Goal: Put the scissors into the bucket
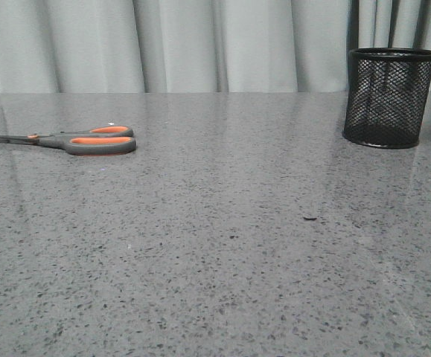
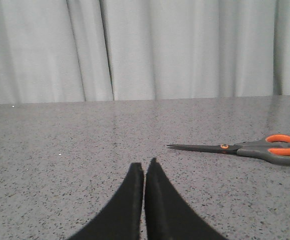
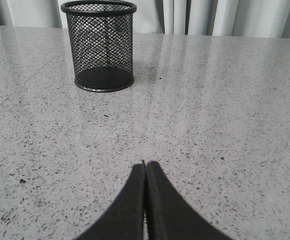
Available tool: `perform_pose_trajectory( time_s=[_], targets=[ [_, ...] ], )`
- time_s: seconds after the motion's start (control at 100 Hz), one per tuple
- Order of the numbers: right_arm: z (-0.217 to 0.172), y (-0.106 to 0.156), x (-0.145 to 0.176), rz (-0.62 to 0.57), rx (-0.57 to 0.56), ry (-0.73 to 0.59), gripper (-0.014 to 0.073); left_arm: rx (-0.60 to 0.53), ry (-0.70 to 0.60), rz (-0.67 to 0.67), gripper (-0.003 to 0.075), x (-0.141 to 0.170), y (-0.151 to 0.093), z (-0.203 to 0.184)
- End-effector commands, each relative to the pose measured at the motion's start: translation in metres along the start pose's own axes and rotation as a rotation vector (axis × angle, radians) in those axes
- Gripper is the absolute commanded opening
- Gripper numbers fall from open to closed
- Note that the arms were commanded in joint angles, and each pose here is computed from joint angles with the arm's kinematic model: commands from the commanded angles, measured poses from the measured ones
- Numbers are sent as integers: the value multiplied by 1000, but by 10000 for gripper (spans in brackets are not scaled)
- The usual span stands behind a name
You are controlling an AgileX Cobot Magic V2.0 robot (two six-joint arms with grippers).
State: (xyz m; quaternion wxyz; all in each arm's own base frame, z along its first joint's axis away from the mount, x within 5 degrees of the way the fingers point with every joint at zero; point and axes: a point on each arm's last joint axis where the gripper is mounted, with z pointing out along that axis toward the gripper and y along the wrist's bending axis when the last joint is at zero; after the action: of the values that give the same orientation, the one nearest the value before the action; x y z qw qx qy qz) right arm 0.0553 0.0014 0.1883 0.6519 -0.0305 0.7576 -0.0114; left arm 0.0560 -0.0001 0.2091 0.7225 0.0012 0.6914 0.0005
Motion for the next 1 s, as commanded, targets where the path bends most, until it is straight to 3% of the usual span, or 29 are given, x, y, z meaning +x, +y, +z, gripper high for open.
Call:
perform_pose_trajectory(
  time_s=[0.0,0.79,0.99],
  targets=[
    [0,-1,0,-11,14,-73,-70,-4,-83,-11,-20,-3,0,-2],
    [0,-1,-6,-9,19,-146,-70,-4,-83,-15,-20,-3,0,-2],
    [-1,-1,-11,81,10,-197,-70,-2,-83,-146,-20,-3,1,-2]
  ],
)
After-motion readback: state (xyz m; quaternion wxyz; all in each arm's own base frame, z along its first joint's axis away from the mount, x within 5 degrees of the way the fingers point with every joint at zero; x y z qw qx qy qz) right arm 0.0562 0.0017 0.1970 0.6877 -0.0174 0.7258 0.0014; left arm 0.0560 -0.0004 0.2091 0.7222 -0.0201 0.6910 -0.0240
